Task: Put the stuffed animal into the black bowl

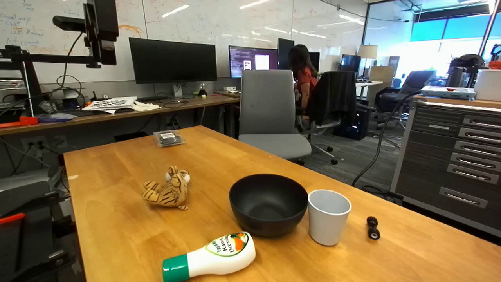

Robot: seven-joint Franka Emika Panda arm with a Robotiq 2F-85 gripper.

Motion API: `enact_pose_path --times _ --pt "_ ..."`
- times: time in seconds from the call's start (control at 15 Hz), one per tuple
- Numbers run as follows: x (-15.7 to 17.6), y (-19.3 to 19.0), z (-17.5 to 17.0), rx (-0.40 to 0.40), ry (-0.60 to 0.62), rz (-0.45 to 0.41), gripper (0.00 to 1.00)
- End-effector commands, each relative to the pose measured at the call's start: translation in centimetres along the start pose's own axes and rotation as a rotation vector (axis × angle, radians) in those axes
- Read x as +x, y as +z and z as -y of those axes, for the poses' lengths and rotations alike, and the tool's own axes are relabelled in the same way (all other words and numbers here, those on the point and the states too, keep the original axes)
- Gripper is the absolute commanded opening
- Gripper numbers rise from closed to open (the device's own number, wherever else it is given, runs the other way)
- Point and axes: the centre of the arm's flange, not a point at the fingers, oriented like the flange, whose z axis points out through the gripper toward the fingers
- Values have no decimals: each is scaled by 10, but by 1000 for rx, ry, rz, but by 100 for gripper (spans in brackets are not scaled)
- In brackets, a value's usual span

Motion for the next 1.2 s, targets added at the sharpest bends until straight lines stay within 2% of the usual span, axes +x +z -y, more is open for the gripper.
enact_pose_path --times 0.0,0.2,0.33,0.8,1.13 --pt "7 7 -2 5 29 -91 100" --pt "25 16 -4 8 85 -209 100" --pt "37 22 -6 3 115 -243 100" --pt "74 76 -30 -41 234 -160 100" --pt "89 124 -50 -109 294 -125 100"
